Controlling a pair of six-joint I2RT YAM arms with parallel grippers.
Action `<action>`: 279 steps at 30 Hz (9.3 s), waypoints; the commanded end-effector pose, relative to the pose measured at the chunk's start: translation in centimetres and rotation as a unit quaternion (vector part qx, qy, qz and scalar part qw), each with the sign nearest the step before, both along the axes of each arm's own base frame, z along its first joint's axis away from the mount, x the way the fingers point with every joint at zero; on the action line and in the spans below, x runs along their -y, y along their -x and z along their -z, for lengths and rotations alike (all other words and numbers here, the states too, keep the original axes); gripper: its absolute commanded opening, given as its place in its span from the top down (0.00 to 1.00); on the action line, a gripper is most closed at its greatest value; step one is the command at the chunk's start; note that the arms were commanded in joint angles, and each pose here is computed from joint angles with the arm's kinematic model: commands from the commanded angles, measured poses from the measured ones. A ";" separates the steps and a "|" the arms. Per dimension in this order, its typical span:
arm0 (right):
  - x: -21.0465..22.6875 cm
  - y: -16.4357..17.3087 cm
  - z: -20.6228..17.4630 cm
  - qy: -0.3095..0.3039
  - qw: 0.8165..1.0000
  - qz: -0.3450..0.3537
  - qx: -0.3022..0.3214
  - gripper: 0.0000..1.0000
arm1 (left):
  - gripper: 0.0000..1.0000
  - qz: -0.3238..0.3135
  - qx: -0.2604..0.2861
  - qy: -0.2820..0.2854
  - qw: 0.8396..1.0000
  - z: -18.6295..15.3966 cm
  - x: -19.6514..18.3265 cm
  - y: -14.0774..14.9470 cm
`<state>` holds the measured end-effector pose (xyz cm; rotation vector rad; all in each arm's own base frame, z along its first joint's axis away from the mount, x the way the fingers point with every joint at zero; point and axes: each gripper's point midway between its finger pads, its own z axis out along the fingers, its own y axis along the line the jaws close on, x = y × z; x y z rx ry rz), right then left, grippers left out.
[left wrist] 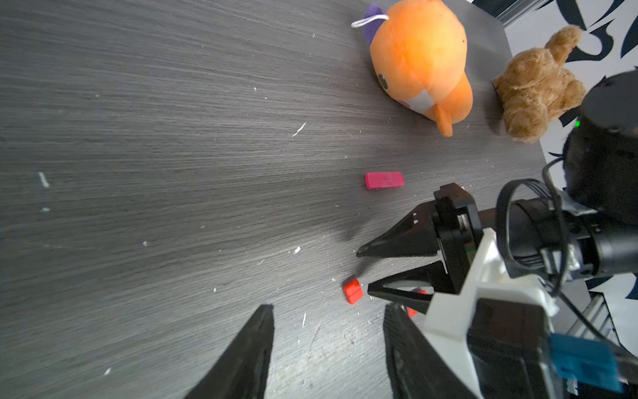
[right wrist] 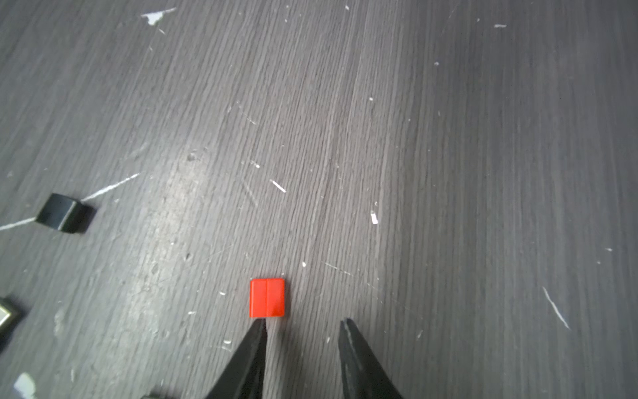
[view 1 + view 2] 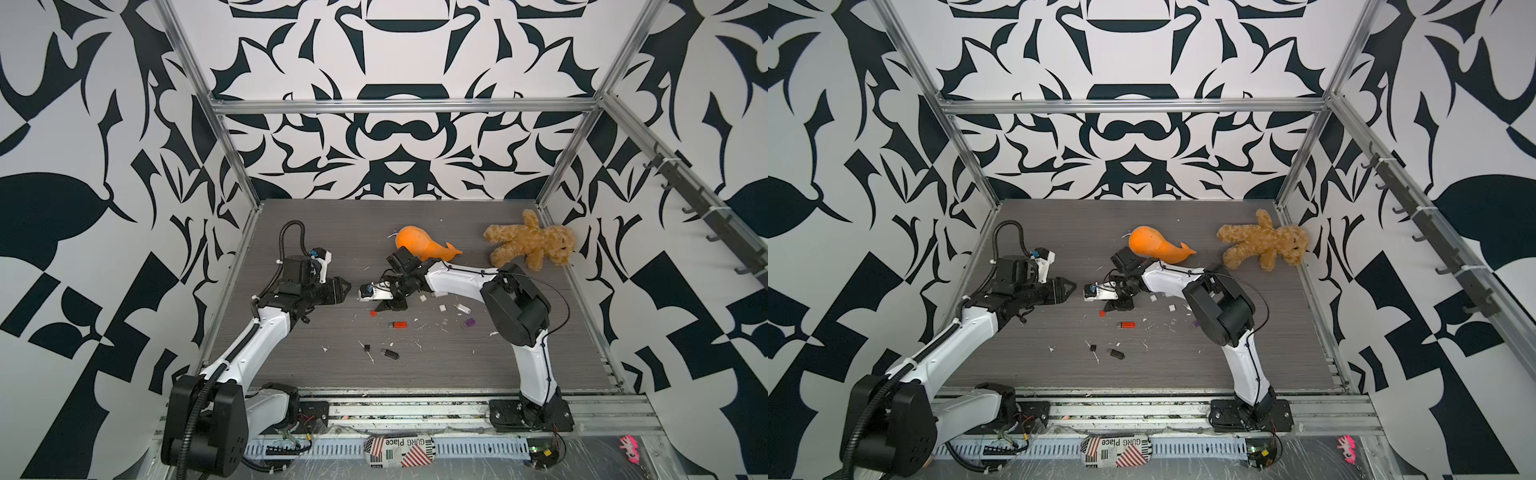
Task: Close the usb drive cover
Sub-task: Pick up the cover from the center of the board, then pick up the USB drive from the center of the board, then close the cover of the USB drive.
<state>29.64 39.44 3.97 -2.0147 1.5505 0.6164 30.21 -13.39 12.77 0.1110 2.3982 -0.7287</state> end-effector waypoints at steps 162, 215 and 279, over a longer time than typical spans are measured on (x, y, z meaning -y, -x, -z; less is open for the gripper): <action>7.4 5.2 -0.5 0.027 0.995 0.054 -0.085 0.57 | 0.87 0.112 -0.102 0.249 0.957 1.5 7.2 0.0; 4.4 -0.2 -6.0 -0.116 0.979 0.169 0.006 0.89 | 0.87 0.117 -0.086 0.248 0.958 0.8 8.9 0.7; 0.4 0.2 -12.2 -0.263 0.962 0.053 0.046 0.91 | 0.87 0.159 -0.102 0.234 0.954 2.7 11.3 2.1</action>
